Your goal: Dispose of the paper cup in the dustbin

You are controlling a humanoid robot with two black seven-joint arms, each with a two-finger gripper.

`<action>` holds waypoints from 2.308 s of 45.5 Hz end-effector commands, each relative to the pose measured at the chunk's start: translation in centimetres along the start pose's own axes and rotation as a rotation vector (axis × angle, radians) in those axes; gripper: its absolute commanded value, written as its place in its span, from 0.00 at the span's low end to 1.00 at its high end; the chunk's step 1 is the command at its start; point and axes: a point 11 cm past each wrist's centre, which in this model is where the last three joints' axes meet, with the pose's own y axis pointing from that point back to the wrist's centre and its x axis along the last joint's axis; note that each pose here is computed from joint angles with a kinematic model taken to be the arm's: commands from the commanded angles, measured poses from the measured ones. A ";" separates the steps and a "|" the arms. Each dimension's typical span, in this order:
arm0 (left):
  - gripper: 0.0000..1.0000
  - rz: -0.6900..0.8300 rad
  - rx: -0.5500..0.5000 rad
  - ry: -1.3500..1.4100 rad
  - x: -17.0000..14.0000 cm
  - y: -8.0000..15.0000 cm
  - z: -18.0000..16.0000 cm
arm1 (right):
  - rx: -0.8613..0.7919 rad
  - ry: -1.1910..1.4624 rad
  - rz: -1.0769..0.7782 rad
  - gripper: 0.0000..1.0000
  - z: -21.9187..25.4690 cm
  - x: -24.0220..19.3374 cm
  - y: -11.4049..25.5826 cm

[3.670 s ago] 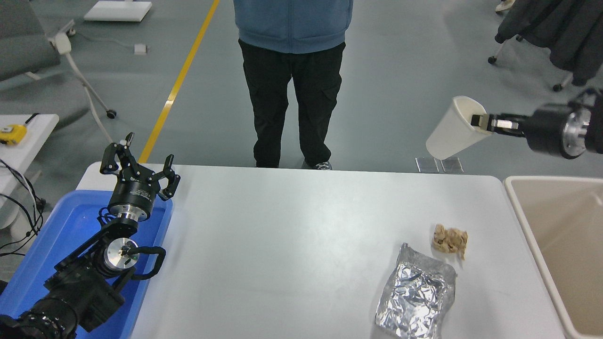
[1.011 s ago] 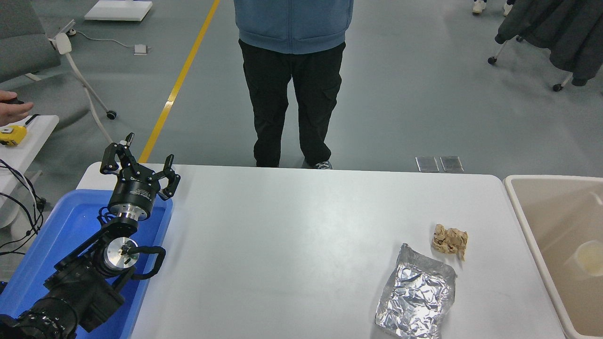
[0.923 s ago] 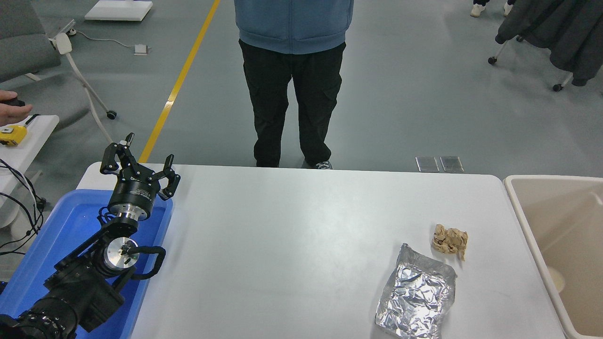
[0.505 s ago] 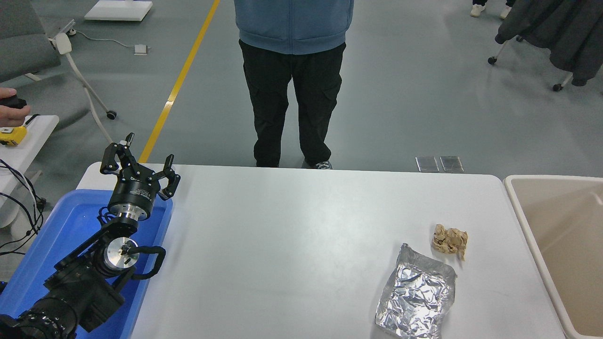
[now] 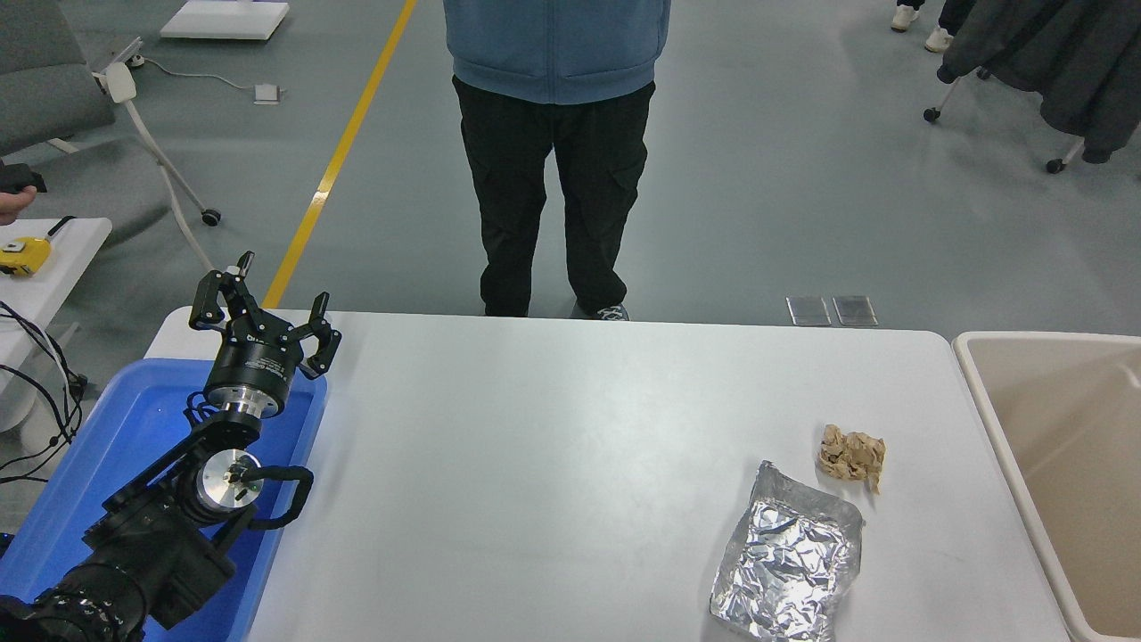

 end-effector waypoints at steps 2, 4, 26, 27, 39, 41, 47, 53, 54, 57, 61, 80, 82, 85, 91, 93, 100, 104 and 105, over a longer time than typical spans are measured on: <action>1.00 0.000 0.000 0.000 0.0 0.0 0.0 | 0.058 -0.083 -0.066 0.99 -4.0 -0.9 -0.6; 1.00 0.000 0.000 0.000 0.0 0.0 0.0 | 0.079 -0.119 -0.087 0.99 -5.5 -1.0 -0.8; 1.00 0.000 0.000 0.000 0.0 0.0 0.0 | 0.220 -0.597 -0.383 0.99 -15.3 -5.6 1.7; 1.00 0.000 0.000 0.000 0.0 0.0 0.0 | 0.232 -0.621 -0.393 0.99 -15.8 -5.8 1.9; 1.00 0.000 0.000 0.000 0.0 0.0 0.0 | 0.342 -0.817 -0.484 0.99 -19.1 -8.0 4.6; 1.00 0.000 0.000 0.000 0.0 0.0 0.0 | 0.391 -0.841 -0.472 0.99 -19.4 -7.8 4.9; 1.00 0.000 0.000 0.000 0.0 0.0 0.0 | 0.529 -0.868 -0.497 0.99 -20.9 -9.2 7.1; 1.00 0.000 0.000 0.000 0.0 0.0 0.0 | 0.584 -0.927 -0.573 0.99 -21.9 -11.7 10.1; 1.00 0.000 0.000 0.000 0.0 0.0 0.0 | 0.598 -0.941 -0.578 0.99 -22.2 -11.8 10.5; 1.00 0.000 0.000 0.000 0.0 0.0 0.0 | 0.631 -0.979 -0.586 0.99 -22.5 -12.5 11.9; 1.00 0.000 0.000 0.000 0.0 0.0 0.0 | 0.659 -0.982 -0.593 0.99 -22.2 -13.6 13.2; 1.00 0.000 0.000 0.000 0.0 0.0 0.0 | 0.611 -0.839 -0.629 0.99 -19.3 -16.6 13.6; 1.00 0.000 0.000 0.000 0.0 0.0 0.0 | 0.598 -0.827 -0.633 0.99 -18.8 -16.9 13.5; 1.00 0.000 0.000 0.000 0.0 0.0 0.0 | 0.590 -0.818 -0.642 0.99 -18.5 -17.2 13.6; 1.00 0.000 0.000 0.000 0.0 0.0 0.0 | 0.581 -0.802 -0.600 0.99 -18.7 -16.5 12.2; 1.00 0.000 0.000 0.000 0.0 0.0 0.0 | 0.571 -0.801 -0.586 0.99 -18.9 -16.3 11.6; 1.00 0.000 0.000 0.000 0.0 0.0 0.0 | 0.499 -0.903 -0.583 0.99 -18.4 -16.2 10.3; 1.00 0.000 0.000 0.000 0.0 0.0 0.0 | 0.487 -0.957 -0.632 0.99 -18.6 -16.9 10.8; 1.00 0.000 0.000 0.000 0.0 0.0 0.0 | 0.485 -0.963 -0.638 0.99 -18.7 -17.0 10.9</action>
